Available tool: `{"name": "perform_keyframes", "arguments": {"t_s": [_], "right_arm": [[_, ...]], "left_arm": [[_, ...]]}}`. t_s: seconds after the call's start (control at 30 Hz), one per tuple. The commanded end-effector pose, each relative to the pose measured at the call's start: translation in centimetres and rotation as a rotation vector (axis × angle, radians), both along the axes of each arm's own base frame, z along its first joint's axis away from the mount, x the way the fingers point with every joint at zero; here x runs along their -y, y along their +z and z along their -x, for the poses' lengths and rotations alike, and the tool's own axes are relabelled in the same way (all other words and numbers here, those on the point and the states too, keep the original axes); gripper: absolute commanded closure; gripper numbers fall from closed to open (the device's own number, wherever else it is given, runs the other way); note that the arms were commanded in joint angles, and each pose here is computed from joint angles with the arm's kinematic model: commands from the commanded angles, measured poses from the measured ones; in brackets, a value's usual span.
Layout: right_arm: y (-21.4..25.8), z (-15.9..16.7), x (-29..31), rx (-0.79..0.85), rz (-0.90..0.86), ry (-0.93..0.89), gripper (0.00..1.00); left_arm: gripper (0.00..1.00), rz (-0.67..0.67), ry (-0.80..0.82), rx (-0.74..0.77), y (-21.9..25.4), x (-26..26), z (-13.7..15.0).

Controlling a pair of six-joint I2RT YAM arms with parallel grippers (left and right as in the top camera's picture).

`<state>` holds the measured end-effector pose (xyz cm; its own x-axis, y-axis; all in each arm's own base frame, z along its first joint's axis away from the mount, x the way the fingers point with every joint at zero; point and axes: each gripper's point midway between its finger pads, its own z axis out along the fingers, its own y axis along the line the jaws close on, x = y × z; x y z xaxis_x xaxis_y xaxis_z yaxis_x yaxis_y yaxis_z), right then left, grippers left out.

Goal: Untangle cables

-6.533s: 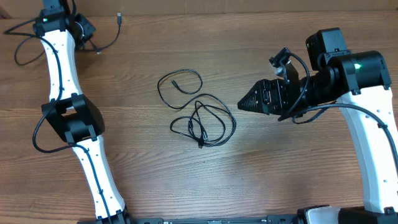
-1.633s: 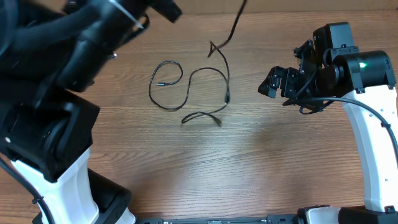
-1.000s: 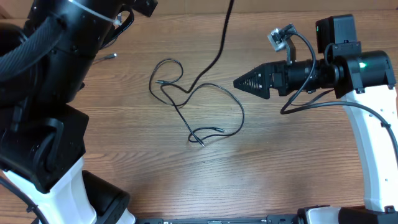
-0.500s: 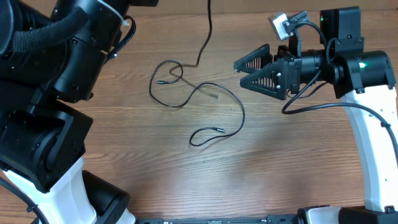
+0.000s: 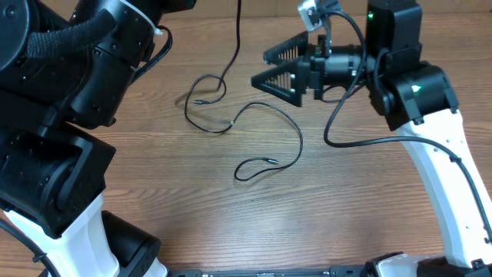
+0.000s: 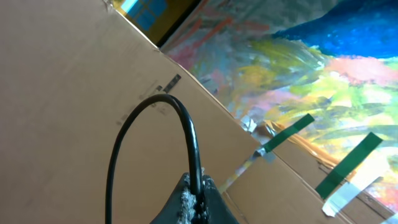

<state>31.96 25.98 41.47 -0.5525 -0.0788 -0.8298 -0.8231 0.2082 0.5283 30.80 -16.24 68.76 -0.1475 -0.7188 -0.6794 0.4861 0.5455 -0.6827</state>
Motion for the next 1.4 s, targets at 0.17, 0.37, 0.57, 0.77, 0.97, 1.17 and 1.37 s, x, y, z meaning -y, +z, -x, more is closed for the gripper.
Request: {"name": "perform_keyframes", "arguments": {"t_s": [0.17,0.37,0.57,0.77,0.97,1.17,1.37], "right_arm": [[1.2,-0.2,-3.4,0.082,0.025,-0.105,0.0],[1.1,-0.2,-3.8,0.068,0.028,-0.119,0.41],[1.1,-0.2,-3.8,0.036,0.022,-0.127,0.41],[1.2,-0.3,-3.7,0.042,0.02,-0.131,0.41],[1.5,-0.3,-3.8,0.056,0.011,-0.13,0.53],[1.5,-0.2,-3.8,0.055,0.01,-0.123,0.68],[1.5,-0.3,-3.8,0.055,0.011,-0.125,0.4]], "left_arm": [[0.96,0.038,-0.06,0.01,0.8,0.4,1.4],[0.96,0.035,-0.054,0.01,0.7,0.3,1.3],[0.96,0.022,0.036,-0.014,0.1,-0.9,0.4],[0.96,0.024,0.088,-0.027,-0.2,-1.7,0.1],[0.96,0.025,0.089,-0.025,-0.1,-1.8,0.1],[0.96,0.025,0.088,-0.025,-0.2,-1.7,0.0],[0.96,0.033,0.08,-0.019,0.1,-1.7,0.1]]}}
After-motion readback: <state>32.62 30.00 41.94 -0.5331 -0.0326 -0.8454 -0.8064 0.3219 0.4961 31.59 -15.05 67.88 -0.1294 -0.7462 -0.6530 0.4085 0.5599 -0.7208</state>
